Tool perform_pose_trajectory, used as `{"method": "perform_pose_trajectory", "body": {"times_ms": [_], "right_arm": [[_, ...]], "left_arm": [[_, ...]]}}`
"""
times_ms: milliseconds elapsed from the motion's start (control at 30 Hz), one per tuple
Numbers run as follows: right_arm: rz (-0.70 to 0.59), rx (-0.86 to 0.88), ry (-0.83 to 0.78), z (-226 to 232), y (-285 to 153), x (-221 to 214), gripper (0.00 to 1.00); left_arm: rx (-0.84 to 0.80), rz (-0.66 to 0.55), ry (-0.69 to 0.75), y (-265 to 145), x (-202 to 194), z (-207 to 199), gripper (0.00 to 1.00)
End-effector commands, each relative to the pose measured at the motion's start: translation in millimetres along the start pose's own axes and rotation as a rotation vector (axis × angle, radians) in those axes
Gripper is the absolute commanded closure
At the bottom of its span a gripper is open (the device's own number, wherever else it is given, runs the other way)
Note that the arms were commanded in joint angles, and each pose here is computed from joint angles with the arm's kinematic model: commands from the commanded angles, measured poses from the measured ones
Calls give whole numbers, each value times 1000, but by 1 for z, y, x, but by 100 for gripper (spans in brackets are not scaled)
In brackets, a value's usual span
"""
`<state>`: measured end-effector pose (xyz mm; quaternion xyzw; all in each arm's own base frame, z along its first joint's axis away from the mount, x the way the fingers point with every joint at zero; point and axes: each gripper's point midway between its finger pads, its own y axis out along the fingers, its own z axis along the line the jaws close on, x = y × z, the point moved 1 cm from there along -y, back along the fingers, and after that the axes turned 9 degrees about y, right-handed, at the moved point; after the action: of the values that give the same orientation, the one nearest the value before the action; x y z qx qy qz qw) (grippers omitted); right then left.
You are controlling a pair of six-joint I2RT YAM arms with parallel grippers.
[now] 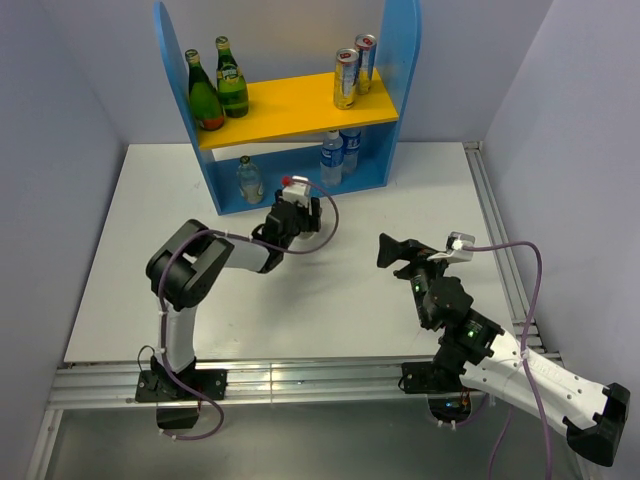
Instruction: Place and organize the beverage onto the shelf
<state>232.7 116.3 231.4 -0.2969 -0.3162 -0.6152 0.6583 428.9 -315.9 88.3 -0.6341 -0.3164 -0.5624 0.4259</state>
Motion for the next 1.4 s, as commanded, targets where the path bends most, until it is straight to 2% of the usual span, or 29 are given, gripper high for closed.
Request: {"method": "perform_pose_trajectory", "body": {"times_ms": [0, 133, 367, 800, 1133, 1200, 1233, 1333, 1367], "right_arm": [[-15, 3, 28, 3, 1, 2, 0], [-14, 1, 25, 2, 1, 2, 0], [-11, -6, 17, 1, 2, -1, 0], [-1, -8, 3, 1, 5, -6, 0], [4, -16, -9, 1, 7, -9, 0], [5, -15, -7, 2, 7, -9, 0], [4, -16, -9, 1, 7, -9, 0], [4, -16, -7, 1, 7, -9, 0], [1, -15, -5, 1, 7, -8, 0]], "left_arm": [[93, -173, -29, 12, 78, 25, 100], [188, -200, -15, 37, 88, 71, 100], [269, -250, -14, 56, 101, 111, 100], [425, -298, -6, 74, 105, 161, 100], [473, -259, 21, 81, 96, 182, 100], [461, -229, 30, 83, 90, 182, 87], [463, -220, 30, 83, 88, 183, 60], [449, -210, 26, 80, 85, 182, 21], [447, -208, 24, 77, 82, 181, 17]]}}
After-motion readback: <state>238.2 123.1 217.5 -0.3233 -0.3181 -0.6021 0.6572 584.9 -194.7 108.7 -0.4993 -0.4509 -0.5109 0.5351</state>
